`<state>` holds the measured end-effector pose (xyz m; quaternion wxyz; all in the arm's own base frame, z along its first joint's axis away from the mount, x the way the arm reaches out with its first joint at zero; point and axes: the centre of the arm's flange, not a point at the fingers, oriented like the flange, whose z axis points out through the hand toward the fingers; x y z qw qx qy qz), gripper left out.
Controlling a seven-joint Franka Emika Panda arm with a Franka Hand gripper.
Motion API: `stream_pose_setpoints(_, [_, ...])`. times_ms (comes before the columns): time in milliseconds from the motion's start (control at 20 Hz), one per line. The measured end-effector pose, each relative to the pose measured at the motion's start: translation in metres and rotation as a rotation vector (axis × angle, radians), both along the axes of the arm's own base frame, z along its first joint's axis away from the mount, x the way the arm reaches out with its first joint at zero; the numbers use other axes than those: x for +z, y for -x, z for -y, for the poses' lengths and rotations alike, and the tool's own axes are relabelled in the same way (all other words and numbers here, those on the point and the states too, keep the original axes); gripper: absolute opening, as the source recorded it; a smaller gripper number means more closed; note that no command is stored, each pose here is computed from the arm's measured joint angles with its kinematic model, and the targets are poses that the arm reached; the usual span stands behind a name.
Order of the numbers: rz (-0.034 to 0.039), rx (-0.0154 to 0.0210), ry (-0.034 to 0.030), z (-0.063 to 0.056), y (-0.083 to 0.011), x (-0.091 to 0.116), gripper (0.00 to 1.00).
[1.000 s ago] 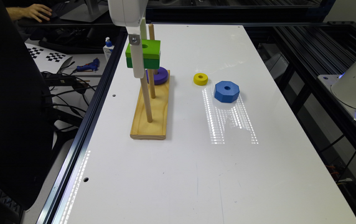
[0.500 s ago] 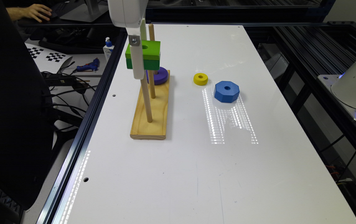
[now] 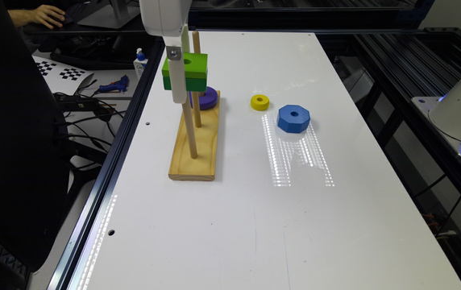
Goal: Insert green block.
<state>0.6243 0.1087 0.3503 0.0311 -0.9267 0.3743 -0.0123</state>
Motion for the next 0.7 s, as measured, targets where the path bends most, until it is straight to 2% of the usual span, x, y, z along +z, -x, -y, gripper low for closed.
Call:
stream_pose_setpoints(550, [0.0014,-0.0003,-0.0017,-0.0004,-0.0028,-0.0015,0.0])
stream_pose_setpoints(700, [0.0003,0.0011,-0.0032,-0.0018,-0.0049,-0.0049,0.0])
